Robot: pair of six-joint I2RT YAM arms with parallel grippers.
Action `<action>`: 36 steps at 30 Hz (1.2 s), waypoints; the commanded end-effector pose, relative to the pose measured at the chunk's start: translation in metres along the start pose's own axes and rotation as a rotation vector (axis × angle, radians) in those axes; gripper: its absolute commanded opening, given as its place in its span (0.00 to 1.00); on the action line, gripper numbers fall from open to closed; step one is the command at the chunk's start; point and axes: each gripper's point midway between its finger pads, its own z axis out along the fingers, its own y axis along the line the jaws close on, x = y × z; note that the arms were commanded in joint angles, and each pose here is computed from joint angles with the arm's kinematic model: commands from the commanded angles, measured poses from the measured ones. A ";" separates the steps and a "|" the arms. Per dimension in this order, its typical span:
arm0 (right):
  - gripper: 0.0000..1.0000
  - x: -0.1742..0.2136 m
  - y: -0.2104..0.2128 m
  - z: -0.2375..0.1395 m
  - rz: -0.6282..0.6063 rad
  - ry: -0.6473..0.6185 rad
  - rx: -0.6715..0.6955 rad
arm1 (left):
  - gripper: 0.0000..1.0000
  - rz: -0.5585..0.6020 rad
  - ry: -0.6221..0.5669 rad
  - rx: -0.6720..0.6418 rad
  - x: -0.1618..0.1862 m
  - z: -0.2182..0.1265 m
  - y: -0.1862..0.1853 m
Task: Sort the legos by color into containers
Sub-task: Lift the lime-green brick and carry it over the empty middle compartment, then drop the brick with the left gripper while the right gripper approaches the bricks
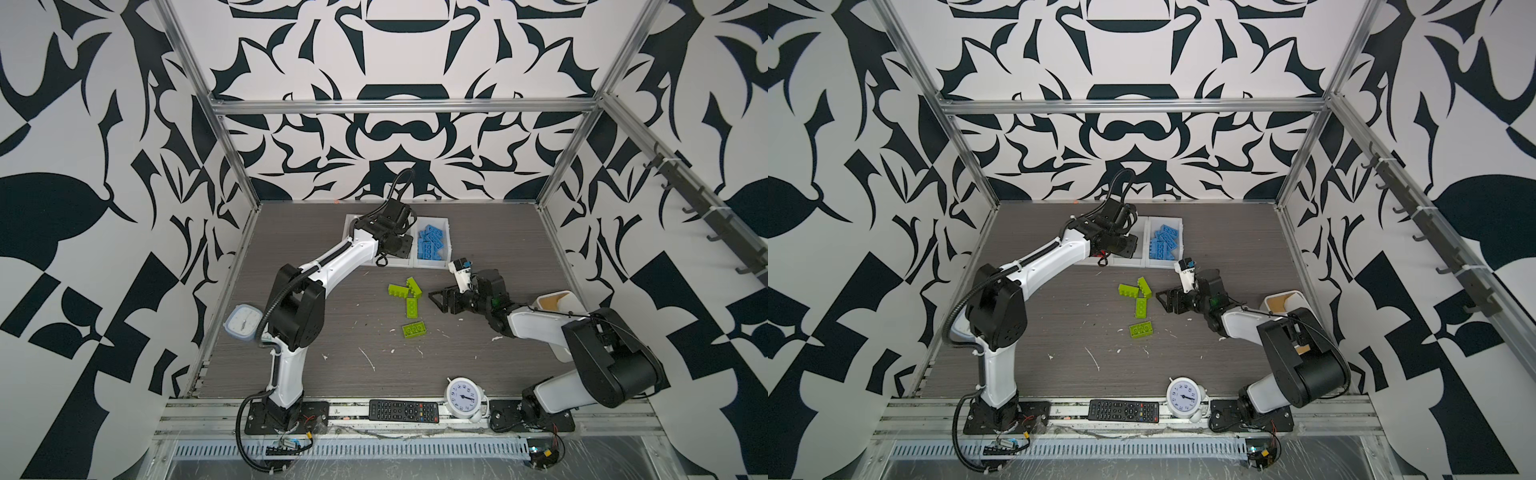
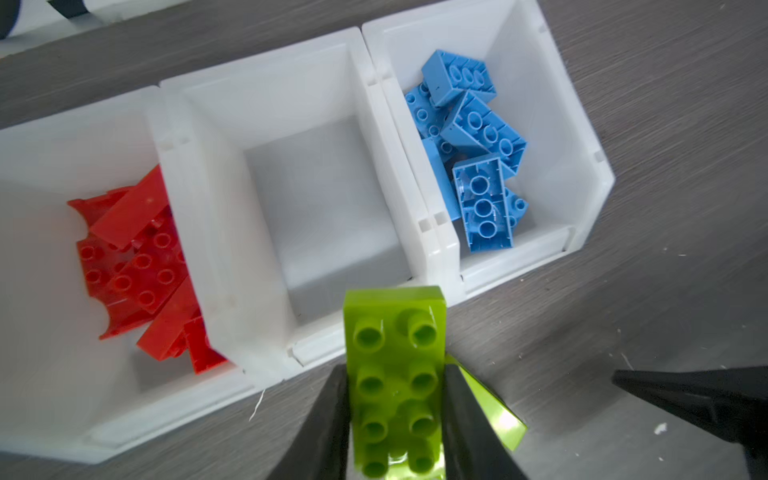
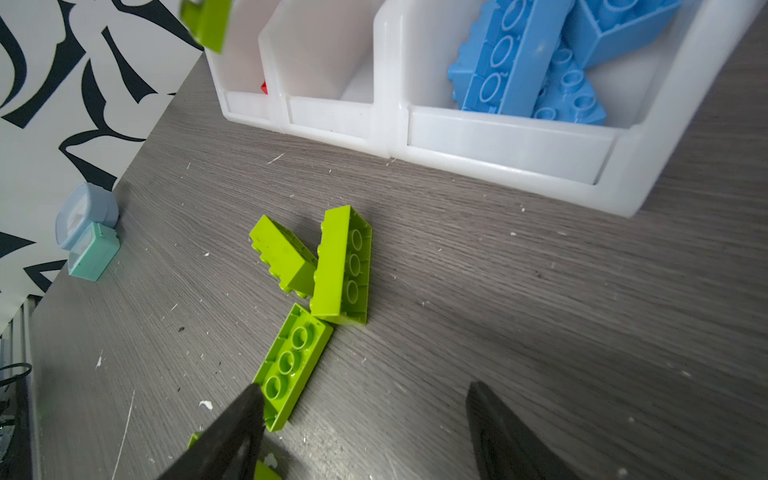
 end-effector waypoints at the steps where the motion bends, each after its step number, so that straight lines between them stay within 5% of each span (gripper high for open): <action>1: 0.79 -0.021 0.009 -0.001 -0.039 -0.049 -0.021 | 0.34 0.037 0.007 0.018 -0.008 0.016 0.012; 11: 0.79 -0.019 0.007 0.001 -0.033 -0.038 -0.012 | 0.35 -0.010 0.021 0.032 -0.007 0.056 0.037; 21: 0.78 -0.021 0.008 -0.004 0.029 0.005 0.055 | 0.58 0.013 -0.047 0.037 -0.024 0.040 0.036; 30: 0.80 0.004 0.040 -0.034 -0.057 0.185 0.337 | 0.61 -0.083 -0.206 0.122 -0.040 -0.039 0.038; 36: 0.81 0.025 0.063 -0.039 -0.068 0.255 0.417 | 0.63 -0.151 -0.333 0.101 0.014 -0.114 0.046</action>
